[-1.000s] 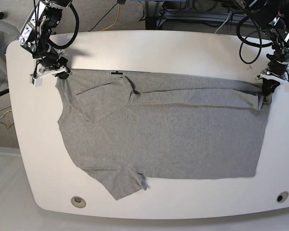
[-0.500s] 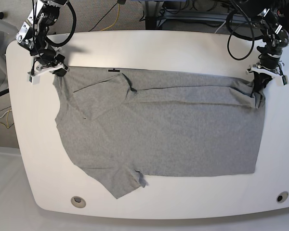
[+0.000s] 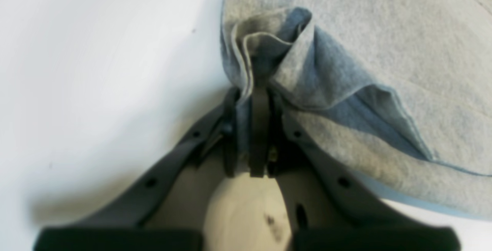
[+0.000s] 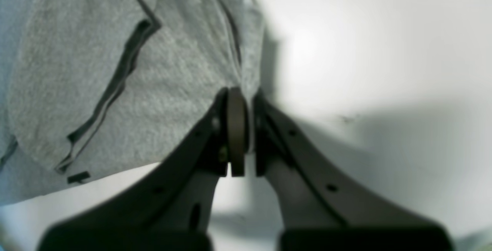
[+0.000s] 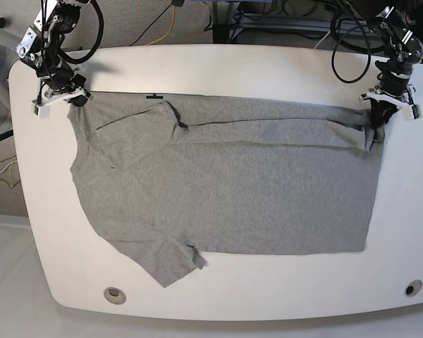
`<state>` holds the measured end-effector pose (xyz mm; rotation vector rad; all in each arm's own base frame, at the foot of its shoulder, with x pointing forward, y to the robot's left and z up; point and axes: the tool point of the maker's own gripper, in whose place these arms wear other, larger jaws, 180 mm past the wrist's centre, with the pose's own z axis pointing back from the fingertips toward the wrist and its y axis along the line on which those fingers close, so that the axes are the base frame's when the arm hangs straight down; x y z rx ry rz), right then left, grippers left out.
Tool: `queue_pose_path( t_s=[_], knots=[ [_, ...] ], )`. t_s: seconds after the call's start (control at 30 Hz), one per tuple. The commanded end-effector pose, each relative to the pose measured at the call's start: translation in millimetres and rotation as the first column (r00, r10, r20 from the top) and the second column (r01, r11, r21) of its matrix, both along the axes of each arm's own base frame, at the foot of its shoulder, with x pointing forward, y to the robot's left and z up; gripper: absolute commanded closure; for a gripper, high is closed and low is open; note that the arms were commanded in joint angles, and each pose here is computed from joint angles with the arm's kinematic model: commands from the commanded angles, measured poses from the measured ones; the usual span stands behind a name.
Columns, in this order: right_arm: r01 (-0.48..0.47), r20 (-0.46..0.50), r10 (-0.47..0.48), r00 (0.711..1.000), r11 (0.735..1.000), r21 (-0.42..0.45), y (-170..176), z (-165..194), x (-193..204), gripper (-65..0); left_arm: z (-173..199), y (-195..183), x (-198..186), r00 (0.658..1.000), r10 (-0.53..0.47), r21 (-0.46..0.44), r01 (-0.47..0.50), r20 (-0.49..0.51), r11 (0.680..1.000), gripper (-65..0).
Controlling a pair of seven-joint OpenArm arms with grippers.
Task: Fold the T-shirt properly
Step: 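Pull the folded edge further toward the robot with both grippers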
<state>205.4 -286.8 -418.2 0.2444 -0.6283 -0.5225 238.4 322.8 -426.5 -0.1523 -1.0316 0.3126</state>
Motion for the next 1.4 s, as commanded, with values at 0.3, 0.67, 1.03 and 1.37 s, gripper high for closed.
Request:
queue_pose_path(
  t_s=[0.3, 0.67, 1.03, 1.37],
  knots=[
    [-0.005, 0.013, 0.005, 1.000, 1.000, -0.027, -8, 7, 0, 0.0, -28, 3, -39, 0.986, -0.018, 0.026, 0.023, -0.169, 0.999, -2.2],
    [-0.008, -0.011, 0.007, 1.000, 1.000, -0.026, -7, 1, -10, 0.0, -35, 5, -58, 0.978, -0.016, 0.028, 0.022, -0.207, 0.999, -2.2],
    [-0.010, -0.033, 0.008, 0.999, 0.999, -0.042, -14, -2, -28, 0.0, -38, 6, -72, 0.976, -0.007, 0.034, 0.015, -0.218, 0.999, -2.2],
    [-0.036, -0.063, 0.033, 0.997, 0.998, -0.048, -14, -7, -42, 0.0, -52, -4, -91, 0.965, -0.014, 0.045, 0.027, -0.262, 0.999, -2.2]
  ],
)
